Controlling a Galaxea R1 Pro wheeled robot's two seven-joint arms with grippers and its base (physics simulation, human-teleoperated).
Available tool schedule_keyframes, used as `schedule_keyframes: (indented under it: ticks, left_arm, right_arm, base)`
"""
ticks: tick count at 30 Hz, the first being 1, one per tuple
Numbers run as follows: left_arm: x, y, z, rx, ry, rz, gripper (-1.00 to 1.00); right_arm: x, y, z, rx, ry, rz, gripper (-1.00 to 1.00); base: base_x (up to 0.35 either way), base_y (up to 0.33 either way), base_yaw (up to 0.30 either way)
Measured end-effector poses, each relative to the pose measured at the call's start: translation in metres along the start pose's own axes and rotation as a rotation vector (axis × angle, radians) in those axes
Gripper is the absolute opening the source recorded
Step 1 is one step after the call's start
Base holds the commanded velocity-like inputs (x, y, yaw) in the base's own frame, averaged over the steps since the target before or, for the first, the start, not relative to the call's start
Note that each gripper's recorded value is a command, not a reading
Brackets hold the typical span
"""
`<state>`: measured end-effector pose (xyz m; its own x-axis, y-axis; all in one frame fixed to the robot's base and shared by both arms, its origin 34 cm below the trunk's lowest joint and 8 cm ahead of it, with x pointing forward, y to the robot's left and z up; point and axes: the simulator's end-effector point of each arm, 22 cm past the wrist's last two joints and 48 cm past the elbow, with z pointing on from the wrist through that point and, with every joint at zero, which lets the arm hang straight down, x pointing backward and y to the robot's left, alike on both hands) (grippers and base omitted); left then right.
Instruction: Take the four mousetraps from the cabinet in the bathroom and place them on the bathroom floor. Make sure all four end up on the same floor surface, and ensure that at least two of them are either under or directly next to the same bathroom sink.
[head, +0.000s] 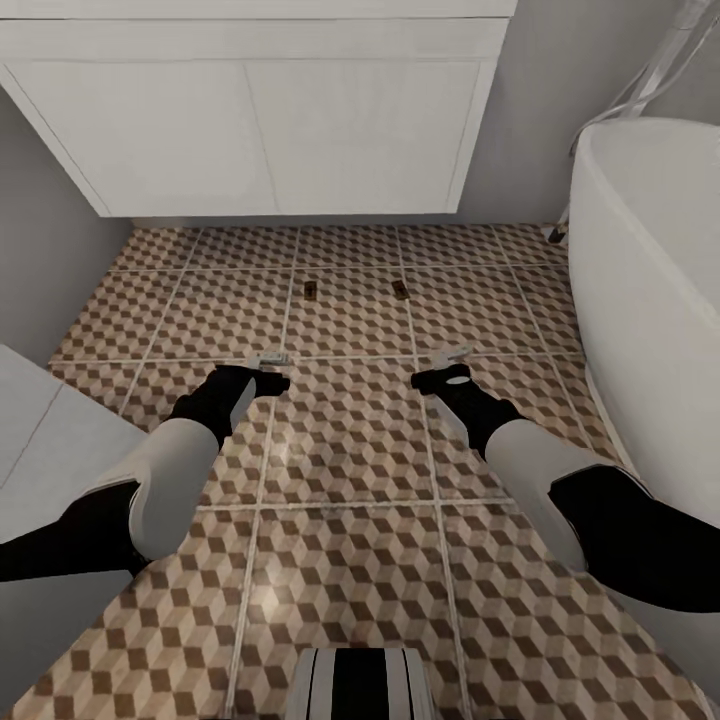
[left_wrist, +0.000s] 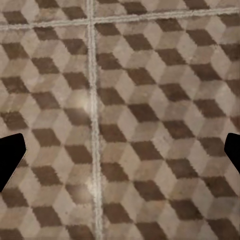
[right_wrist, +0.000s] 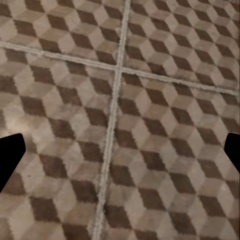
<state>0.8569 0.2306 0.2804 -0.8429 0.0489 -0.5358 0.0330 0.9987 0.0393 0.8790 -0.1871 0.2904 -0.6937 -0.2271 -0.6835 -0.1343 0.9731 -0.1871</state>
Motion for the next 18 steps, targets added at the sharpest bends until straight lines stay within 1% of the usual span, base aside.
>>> schedule_keyframes:
  ticks: [5,9,14,17,18]
  left_arm:
    - [-0.009,0.0,-0.014,0.0,-0.014,0.001,1.0]
    - [-0.01,-0.002,-0.023,0.006,-0.01,0.004,1.0]
    - [-0.017,-0.005,-0.036,0.011,-0.02,0.007,1.0]
    - [-0.022,-0.007,-0.044,0.015,-0.038,0.009,1.0]
    - [-0.019,-0.012,-0.043,0.024,-0.048,0.014,1.0]
  right_arm:
    - [-0.013,-0.004,-0.012,0.005,-0.019,0.001,1.0]
    - [-0.018,-0.005,-0.022,0.006,-0.028,0.001,1.0]
    - [-0.029,-0.008,-0.034,0.009,-0.053,0.004,1.0]
    - [-0.038,-0.01,-0.042,0.011,-0.071,0.005,1.0]
    - [-0.039,-0.01,-0.044,0.011,-0.077,0.006,1.0]
  base:
    - [0.0,0.0,0.0]
    - [0.0,0.0,0.0]
    - [0.0,0.0,0.0]
    - [0.0,0.0,0.0]
    - [0.0,0.0,0.0]
